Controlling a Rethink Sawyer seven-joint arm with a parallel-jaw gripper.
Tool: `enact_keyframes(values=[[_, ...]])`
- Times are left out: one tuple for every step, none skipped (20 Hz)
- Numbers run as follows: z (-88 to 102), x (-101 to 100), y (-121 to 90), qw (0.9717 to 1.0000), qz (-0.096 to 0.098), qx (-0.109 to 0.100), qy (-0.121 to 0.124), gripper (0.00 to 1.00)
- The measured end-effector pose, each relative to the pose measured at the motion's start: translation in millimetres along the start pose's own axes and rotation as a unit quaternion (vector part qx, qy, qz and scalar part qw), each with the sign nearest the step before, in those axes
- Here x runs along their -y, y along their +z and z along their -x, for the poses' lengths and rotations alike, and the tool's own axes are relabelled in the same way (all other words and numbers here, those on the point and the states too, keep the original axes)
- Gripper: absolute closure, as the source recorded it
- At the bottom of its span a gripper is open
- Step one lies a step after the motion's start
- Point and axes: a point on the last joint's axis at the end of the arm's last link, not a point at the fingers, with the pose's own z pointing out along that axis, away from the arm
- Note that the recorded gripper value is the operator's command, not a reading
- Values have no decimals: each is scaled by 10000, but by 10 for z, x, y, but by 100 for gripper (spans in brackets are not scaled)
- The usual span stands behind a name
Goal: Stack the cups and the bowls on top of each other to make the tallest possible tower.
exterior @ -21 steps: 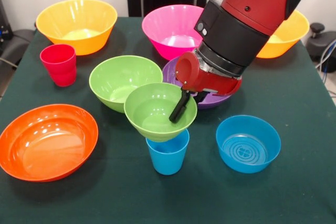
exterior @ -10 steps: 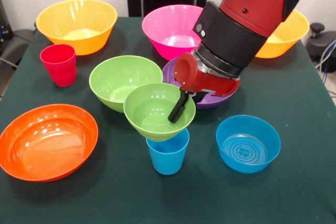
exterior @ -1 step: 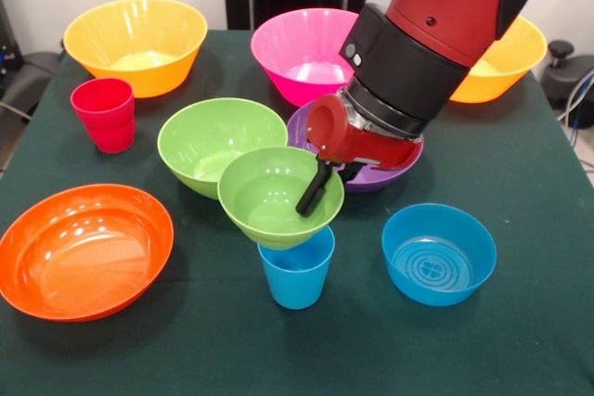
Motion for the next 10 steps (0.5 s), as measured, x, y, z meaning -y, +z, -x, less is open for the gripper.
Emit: enact_keyframes(values=[[-2, -1, 3, 10000, -1, 5, 10, 100], [-3, -2, 5, 10000, -4, 16, 21, 100], [-2, -1, 6, 10000, -6, 23, 26, 100], [-1, -1, 7, 10000, -9, 32, 34, 100], [9, 1, 9, 9999, -23, 80, 59, 100], [15, 3, 9, 9999, -30, 104, 68, 100], [23, 5, 8, 9999, -38, 134, 77, 100], [26, 6, 8, 9999, -41, 144, 81, 100], [35, 9, 9, 9998, -52, 183, 97, 100], [35, 10, 10, 9997, -55, 195, 105, 100]])
